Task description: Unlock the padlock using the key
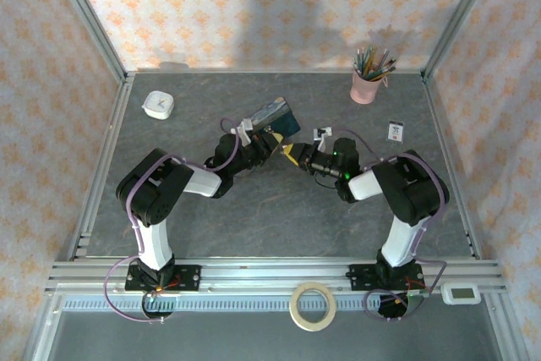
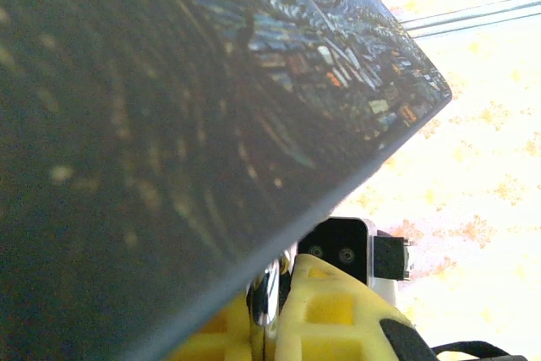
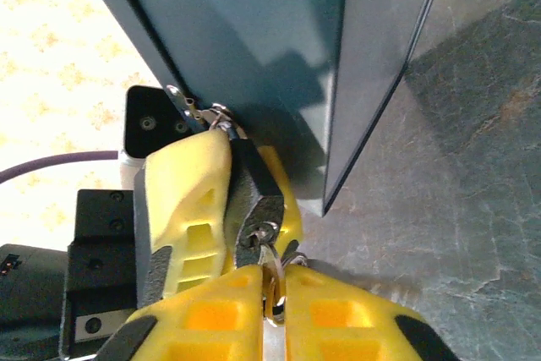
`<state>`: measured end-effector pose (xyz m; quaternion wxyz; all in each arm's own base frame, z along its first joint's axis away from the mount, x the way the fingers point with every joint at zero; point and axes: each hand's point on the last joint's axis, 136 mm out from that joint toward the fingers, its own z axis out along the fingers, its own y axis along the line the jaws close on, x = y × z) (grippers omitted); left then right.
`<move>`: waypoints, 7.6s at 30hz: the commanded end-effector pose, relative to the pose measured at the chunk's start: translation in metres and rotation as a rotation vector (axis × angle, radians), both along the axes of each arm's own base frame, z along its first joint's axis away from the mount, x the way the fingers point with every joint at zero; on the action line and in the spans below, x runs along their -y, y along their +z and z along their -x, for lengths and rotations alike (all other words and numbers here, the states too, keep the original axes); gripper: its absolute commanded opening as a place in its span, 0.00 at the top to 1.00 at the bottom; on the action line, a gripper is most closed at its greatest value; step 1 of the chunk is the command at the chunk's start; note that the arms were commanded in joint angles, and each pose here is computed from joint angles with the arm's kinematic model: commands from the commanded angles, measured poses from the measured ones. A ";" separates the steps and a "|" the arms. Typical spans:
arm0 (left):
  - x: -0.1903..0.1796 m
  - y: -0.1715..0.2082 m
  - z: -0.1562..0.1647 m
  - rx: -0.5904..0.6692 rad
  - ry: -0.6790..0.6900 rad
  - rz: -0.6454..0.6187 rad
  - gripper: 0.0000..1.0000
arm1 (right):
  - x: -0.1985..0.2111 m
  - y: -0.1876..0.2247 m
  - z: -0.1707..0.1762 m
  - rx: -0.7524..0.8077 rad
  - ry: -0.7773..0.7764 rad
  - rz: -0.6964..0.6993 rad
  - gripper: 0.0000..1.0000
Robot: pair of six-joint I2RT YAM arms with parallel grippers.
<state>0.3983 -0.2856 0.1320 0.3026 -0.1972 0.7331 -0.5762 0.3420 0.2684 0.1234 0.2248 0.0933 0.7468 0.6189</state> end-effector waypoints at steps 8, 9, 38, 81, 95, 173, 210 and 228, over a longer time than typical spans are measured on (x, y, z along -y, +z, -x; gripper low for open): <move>0.009 0.027 0.013 0.162 -0.072 0.068 1.00 | 0.000 0.035 -0.004 -0.079 -0.004 -0.225 1.00; 0.010 0.033 0.016 0.206 -0.094 0.083 1.00 | 0.000 0.047 -0.002 -0.094 0.009 -0.282 1.00; 0.007 0.027 0.035 0.553 -0.157 0.063 1.00 | 0.005 0.107 -0.026 -0.475 0.033 -0.836 1.00; -0.029 -0.068 -0.003 0.059 -0.045 -0.528 0.33 | 0.068 -0.008 -0.016 0.102 -0.215 0.721 0.52; -0.098 -0.012 -0.001 0.033 0.199 -0.324 0.18 | -0.002 -0.024 -0.004 0.311 0.068 0.990 0.54; -0.093 -0.060 -0.095 0.062 -0.059 -0.519 0.47 | -0.091 -0.061 -0.071 0.964 0.696 1.236 1.00; -0.142 0.008 -0.021 0.052 0.241 -0.174 0.51 | -0.116 -0.059 -0.063 0.621 0.648 0.938 1.00; -0.117 -0.038 -0.054 0.014 0.290 -0.093 0.74 | -0.120 -0.056 -0.058 0.624 0.659 0.892 1.00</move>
